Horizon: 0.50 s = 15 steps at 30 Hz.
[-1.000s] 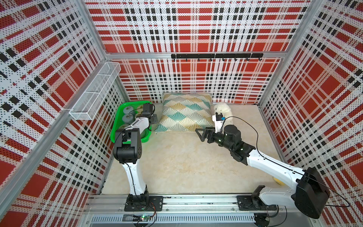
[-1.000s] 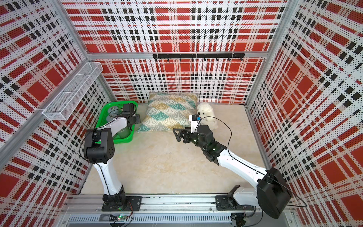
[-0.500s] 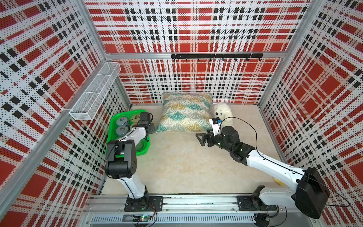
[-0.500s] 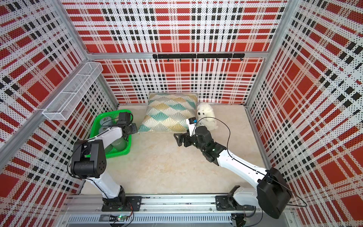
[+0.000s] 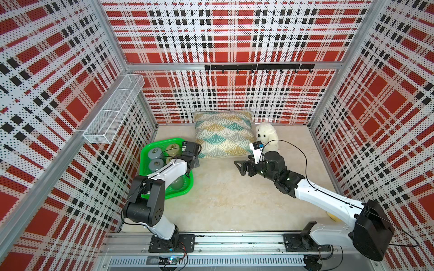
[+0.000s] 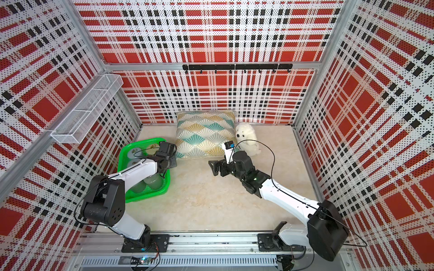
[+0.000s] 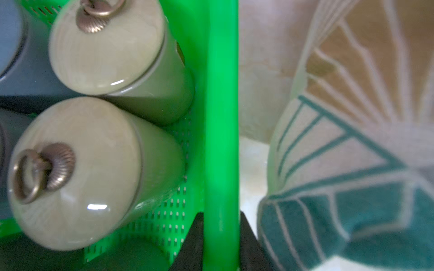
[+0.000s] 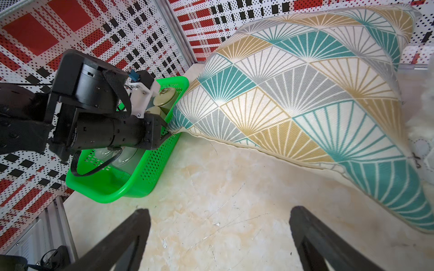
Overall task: Take the tea canister out of the basket
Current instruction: Move the basket to the center of the board.
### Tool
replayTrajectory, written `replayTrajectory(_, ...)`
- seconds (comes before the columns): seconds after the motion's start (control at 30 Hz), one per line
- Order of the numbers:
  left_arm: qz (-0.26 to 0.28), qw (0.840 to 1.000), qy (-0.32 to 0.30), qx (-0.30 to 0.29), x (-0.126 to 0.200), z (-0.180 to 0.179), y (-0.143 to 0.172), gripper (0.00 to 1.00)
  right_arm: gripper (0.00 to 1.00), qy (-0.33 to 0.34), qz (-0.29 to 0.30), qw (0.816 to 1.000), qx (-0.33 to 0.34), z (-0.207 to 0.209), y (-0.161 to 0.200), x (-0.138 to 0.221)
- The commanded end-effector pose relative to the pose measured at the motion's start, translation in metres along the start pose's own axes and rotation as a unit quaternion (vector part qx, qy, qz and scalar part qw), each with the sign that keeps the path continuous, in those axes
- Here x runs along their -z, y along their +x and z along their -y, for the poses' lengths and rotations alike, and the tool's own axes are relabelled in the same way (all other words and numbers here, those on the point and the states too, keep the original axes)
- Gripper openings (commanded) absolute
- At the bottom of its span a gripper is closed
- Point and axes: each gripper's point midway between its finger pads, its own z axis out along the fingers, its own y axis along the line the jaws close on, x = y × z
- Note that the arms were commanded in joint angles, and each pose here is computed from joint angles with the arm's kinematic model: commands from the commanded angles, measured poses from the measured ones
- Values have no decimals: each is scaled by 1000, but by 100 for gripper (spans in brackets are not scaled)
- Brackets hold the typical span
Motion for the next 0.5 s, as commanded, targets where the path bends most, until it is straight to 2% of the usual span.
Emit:
replayTrajectory(0.0, -9, 995, 101, 14, 25, 65, 14, 12, 100, 6, 11, 1000, 8, -2, -9, 3)
replayTrajectory(0.27, 4, 990, 143, -2, 45, 124, 16, 12, 100, 15, 9, 1000, 11, 1, -8, 2)
replayTrajectory(0.47, 11, 991, 131, -24, 45, 124, 14, 13, 100, 21, 6, 1000, 10, 4, -5, -1)
